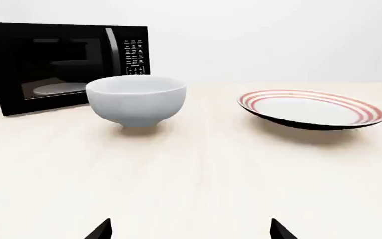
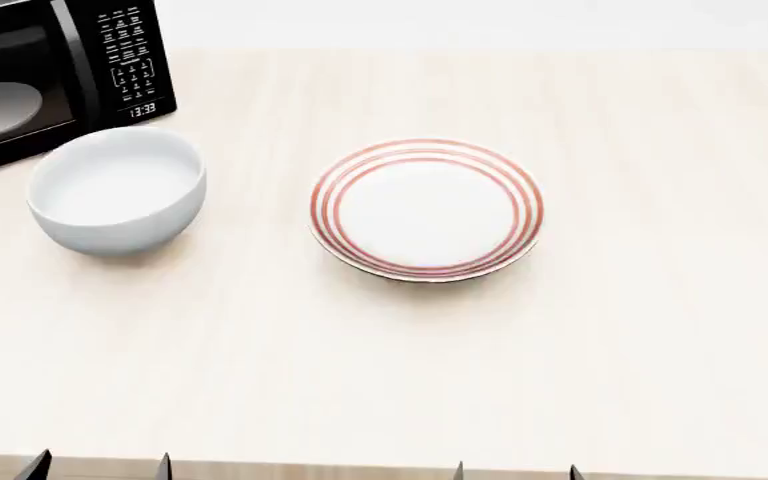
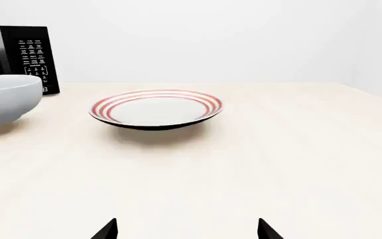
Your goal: Pick up the white bowl and put it on the plate.
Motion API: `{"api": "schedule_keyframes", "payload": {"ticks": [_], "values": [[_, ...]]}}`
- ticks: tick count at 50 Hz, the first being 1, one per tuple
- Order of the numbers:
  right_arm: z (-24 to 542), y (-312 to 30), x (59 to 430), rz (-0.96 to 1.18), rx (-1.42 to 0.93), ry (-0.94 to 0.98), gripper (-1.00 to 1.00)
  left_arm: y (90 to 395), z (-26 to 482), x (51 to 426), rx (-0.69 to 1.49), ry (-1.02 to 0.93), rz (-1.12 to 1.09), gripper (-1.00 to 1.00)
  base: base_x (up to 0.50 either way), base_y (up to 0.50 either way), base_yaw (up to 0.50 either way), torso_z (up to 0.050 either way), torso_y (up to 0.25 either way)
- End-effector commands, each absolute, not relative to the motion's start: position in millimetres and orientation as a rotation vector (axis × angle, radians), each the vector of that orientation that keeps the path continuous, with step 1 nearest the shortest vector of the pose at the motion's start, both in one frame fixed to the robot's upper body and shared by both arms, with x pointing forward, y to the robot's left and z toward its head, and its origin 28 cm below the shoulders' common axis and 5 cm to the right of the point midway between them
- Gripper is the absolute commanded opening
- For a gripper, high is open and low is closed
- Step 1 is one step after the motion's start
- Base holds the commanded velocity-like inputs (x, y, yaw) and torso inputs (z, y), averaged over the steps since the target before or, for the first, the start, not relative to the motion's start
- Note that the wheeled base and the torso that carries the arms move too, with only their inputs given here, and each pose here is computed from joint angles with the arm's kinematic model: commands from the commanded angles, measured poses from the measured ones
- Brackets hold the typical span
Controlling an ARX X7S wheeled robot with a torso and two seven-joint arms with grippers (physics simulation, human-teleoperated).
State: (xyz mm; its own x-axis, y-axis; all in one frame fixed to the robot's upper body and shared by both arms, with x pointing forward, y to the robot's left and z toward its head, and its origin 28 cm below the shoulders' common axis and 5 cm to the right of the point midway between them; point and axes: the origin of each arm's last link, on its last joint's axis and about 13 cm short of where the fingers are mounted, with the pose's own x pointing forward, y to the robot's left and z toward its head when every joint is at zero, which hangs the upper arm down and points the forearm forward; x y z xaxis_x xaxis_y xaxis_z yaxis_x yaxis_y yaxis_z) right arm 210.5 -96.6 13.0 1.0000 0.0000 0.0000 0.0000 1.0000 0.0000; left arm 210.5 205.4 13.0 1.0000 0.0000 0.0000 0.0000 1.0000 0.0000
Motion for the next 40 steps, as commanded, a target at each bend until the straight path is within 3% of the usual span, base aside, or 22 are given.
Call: {"api": "schedule_keyframes", "payload": {"ticks": [1, 22, 40], "values": [[13, -96, 210, 0.003, -0.002, 0.01, 1.0, 205, 13, 210, 0.021, -0.01, -0.002, 1.0, 0.0, 0.0, 0.0, 0.0, 0.0], [21, -99, 205, -0.011, 0.044, 0.032, 1.0, 206, 24, 204, 0.079, -0.04, -0.015, 1.0, 0.0, 0.0, 0.0, 0.0, 0.0], [100, -91, 180, -0.05, -0.012, -0.166, 1.0, 204, 94, 175, 0.102, -0.274, 0.004, 1.0, 0.0, 0.0, 0.0, 0.0, 0.0]]}}
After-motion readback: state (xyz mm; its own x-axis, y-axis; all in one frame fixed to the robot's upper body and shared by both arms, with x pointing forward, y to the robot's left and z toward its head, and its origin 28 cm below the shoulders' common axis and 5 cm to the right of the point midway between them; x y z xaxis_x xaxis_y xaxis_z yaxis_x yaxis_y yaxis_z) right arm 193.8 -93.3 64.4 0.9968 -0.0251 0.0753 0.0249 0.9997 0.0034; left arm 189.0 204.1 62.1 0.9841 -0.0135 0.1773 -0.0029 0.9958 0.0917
